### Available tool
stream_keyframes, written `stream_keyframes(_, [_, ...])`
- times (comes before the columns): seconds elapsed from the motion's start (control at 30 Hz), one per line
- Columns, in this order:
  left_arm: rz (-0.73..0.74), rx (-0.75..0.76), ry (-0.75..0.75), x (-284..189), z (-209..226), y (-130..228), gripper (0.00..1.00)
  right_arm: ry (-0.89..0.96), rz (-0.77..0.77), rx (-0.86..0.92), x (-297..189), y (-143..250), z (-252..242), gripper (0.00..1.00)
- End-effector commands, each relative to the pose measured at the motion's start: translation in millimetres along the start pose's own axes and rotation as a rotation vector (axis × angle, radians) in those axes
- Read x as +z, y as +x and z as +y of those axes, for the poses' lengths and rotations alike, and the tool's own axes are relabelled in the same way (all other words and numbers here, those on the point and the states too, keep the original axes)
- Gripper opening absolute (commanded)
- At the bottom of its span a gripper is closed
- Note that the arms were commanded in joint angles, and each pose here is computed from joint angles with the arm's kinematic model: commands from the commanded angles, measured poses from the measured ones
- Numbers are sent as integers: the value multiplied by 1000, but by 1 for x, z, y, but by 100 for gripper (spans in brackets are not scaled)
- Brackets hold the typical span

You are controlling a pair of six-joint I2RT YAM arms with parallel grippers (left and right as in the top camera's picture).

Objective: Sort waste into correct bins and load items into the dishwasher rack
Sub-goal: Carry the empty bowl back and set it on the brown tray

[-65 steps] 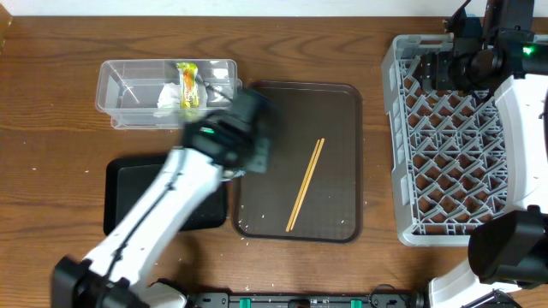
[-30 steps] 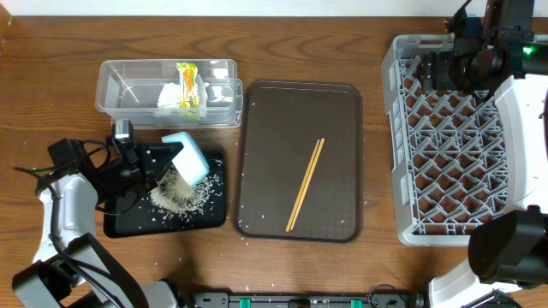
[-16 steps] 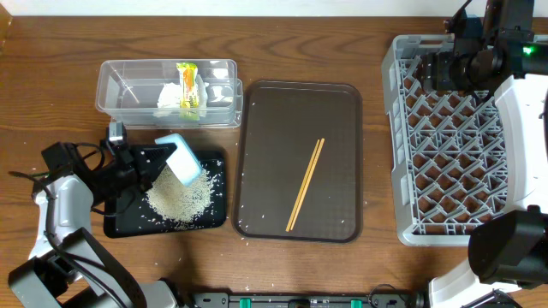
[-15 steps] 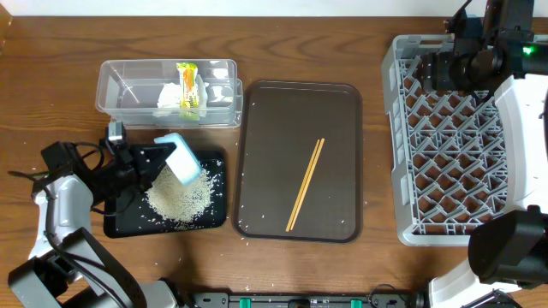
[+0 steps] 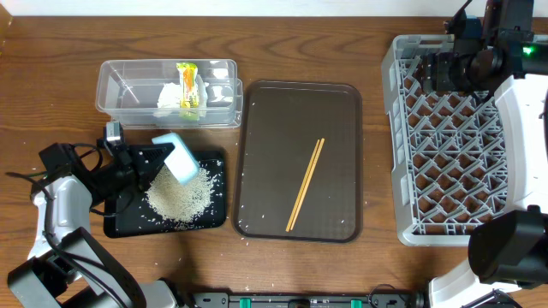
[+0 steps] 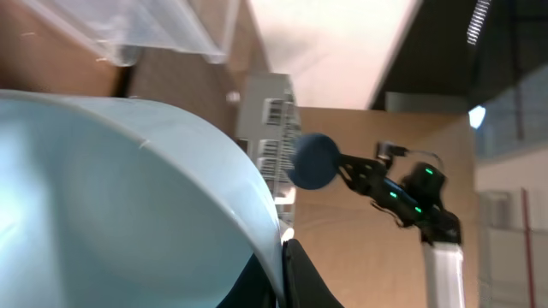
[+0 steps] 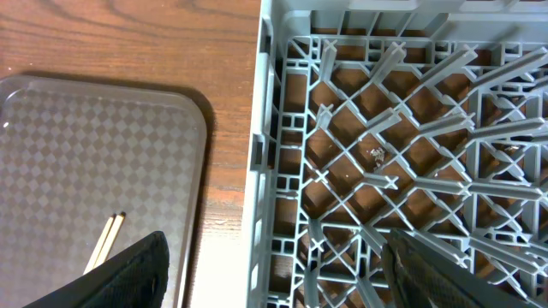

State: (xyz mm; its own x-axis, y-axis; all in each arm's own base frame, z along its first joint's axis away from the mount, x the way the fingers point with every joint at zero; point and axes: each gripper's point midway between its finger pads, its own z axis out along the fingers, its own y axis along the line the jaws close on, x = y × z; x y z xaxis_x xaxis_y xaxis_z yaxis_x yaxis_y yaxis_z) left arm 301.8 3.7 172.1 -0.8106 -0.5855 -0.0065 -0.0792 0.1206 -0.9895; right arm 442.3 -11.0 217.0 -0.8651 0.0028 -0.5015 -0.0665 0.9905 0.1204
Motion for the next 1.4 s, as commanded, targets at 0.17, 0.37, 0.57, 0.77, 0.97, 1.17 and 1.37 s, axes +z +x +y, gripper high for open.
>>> stream_keyframes(0.17, [4, -21, -58, 4, 10, -2, 6, 3, 7, 17, 1, 2, -1, 79])
stream_keyframes(0.37, [99, 88, -18, 26, -12, 18, 6, 3, 7, 17, 1, 2, -1, 79])
stream_keyframes(0.57, [213, 364, -308, 77, -10, 44, 6, 3, 7, 17, 1, 2, -1, 79])
stream_keyframes(0.77, [280, 749, -423, 162, -13, 80, 6, 2, 8, 17, 1, 3, -1, 79])
stream_keyframes(0.97, [232, 991, -607, 219, 19, 100, 9, 1, 22, 20, 1, 6, -1, 79])
stream_keyframes(1.17, [273, 1012, -690, 244, 68, 106, 9, 0, 29, 21, 1, 8, 0, 79])
stream_keyframes(1.37, [285, 1004, -703, 249, 83, 105, 10, -34, 22, 19, 1, 6, 6, 81])
